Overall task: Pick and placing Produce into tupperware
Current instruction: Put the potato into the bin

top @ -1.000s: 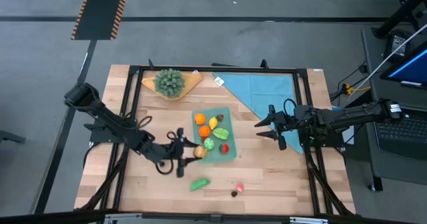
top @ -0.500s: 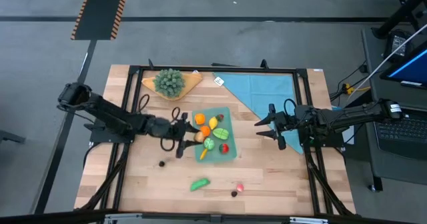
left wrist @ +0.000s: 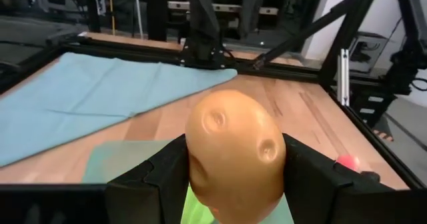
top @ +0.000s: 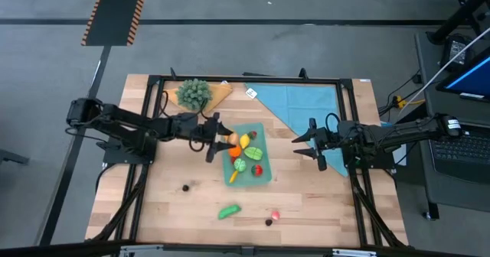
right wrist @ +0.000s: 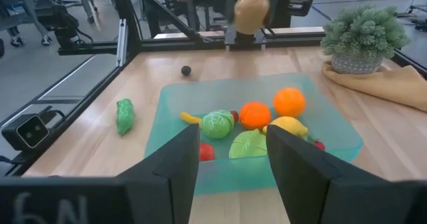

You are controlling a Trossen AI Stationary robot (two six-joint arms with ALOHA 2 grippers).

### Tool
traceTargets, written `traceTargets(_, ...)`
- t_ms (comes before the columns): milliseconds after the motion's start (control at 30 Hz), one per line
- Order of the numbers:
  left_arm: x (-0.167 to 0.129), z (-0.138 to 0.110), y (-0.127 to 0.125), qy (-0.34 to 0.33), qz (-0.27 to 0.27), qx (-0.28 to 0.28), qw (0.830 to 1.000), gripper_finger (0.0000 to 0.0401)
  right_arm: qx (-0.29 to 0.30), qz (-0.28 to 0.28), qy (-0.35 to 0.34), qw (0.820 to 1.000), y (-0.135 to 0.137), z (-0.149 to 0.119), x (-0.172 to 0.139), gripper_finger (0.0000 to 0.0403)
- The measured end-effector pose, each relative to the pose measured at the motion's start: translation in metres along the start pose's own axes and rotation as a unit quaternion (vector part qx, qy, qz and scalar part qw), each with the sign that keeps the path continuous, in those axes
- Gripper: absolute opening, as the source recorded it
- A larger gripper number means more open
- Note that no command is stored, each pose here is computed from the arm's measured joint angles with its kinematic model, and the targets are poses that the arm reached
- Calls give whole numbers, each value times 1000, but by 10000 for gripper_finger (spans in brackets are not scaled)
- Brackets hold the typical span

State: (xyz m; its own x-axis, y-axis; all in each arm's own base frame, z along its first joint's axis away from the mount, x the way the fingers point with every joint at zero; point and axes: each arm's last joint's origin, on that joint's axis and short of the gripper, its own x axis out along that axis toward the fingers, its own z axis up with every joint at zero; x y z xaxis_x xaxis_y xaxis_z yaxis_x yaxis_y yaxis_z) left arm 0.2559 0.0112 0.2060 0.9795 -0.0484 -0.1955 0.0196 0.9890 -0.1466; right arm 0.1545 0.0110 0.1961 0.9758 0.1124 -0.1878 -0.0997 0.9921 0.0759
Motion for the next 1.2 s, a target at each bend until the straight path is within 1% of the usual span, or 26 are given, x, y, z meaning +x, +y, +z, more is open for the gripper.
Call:
traceTargets(100, 3, 7, 3, 23, 8, -3, 1000, 189, 0, 0, 0, 1000, 0, 0, 0, 176)
traceTargets(300, 11, 28, 9, 110, 34, -17, 993, 189, 0, 0, 3, 1000, 0, -1, 0, 176)
traceTargets(400, 14, 40, 9, 145, 39, -16, 988, 189, 2, 0, 4, 1000, 0, -1, 0, 176)
traceTargets(600, 19, 57, 8, 232, 46, -17, 971, 188, 16, -1, 11, 1000, 0, -2, 0, 176)
traceTargets(700, 21, 65, 8, 262, 53, -21, 963, 188, 19, -1, 14, 1000, 0, -3, 0, 176)
traceTargets(833, 25, 72, 10, 274, 56, -16, 960, 188, 20, -2, 16, 1000, 0, -3, 0, 176)
traceTargets(1033, 29, 74, 13, 276, 58, -13, 959, 188, 33, -2, 23, 999, 0, -4, 0, 176)
traceTargets(1200, 38, 64, 19, 292, 70, -15, 954, 188, 32, -2, 23, 999, 0, -4, 0, 176)
